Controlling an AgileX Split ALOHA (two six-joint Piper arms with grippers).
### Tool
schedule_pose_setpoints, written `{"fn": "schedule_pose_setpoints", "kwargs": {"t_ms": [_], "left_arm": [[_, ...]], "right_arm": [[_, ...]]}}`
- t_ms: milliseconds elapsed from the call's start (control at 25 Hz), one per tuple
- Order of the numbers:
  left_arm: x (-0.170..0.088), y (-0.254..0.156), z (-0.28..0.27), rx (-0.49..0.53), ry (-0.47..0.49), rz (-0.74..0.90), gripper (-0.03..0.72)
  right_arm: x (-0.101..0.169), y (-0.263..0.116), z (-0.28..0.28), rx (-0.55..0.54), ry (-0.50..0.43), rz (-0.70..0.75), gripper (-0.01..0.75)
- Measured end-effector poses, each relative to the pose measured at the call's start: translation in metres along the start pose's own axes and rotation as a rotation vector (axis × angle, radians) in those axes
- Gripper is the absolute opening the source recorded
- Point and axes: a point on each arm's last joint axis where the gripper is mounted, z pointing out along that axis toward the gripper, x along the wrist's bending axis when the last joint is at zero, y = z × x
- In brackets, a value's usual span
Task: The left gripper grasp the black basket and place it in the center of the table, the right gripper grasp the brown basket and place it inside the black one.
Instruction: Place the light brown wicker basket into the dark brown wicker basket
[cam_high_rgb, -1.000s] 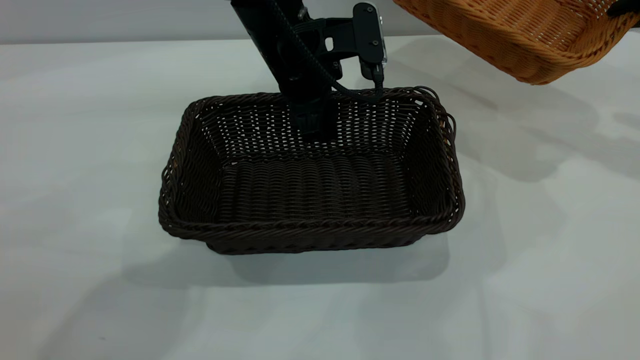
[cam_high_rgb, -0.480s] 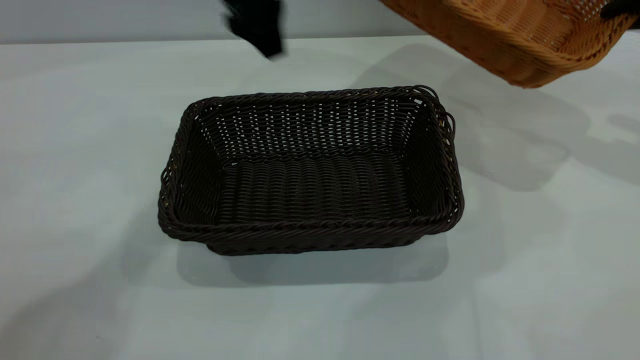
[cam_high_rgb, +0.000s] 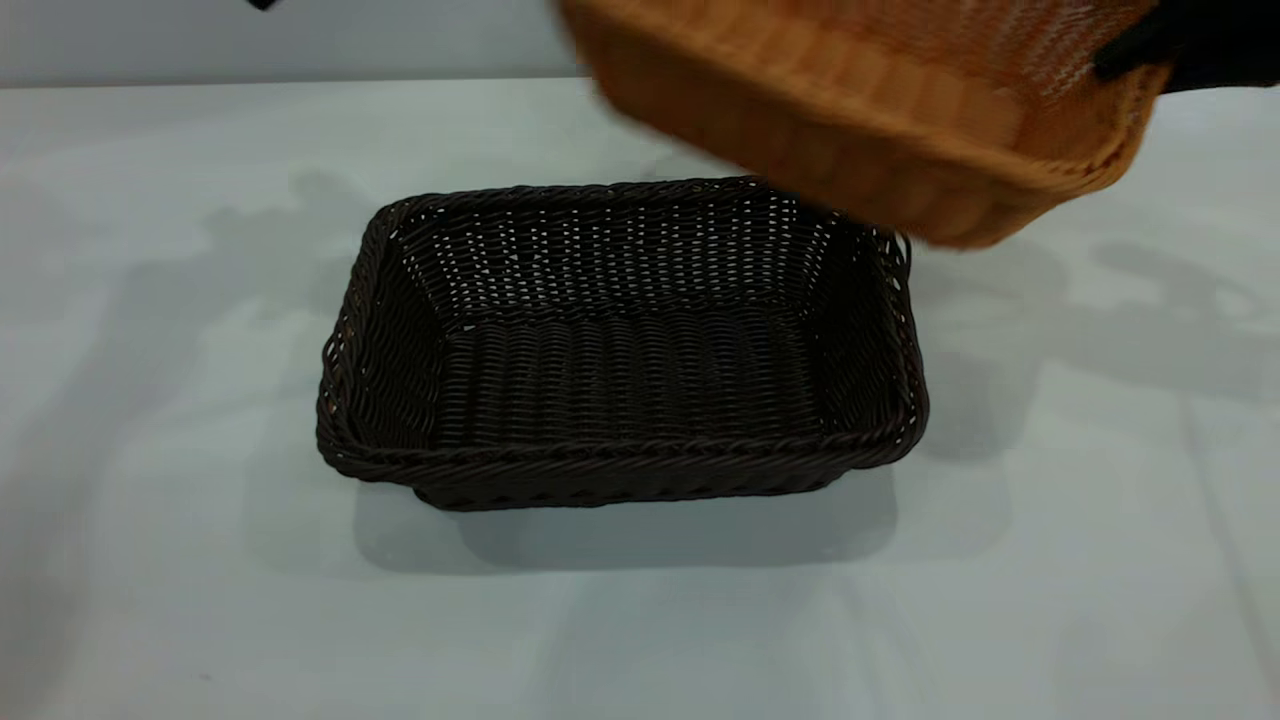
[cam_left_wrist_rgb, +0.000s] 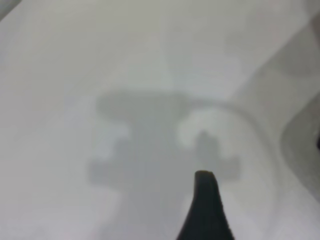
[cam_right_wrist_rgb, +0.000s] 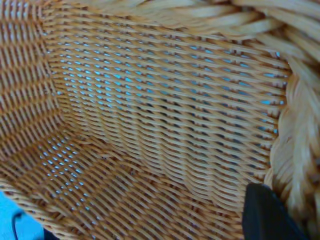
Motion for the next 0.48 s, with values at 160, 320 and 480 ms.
{"fn": "schedule_pose_setpoints", "kwargs": {"t_ms": [160, 320, 480], "left_arm": [[0.014, -0.008, -0.004, -0.022, -0.004, -0.065, 0.505], [0.017, -0.010, -0.005, -0.026, -0.007, -0.078, 0.505], [0.015, -0.011, -0.005, -0.017, -0.028, -0.084, 0.506]], "right_arm": [[0.027, -0.019, 0.020, 0.119, -0.017, -0.048, 0.067], [0.051, -0.041, 0.049, 0.214, -0.074, -0.100, 0.067], [0.069, -0.062, 0.074, 0.269, -0.137, -0.201, 0.067]]}}
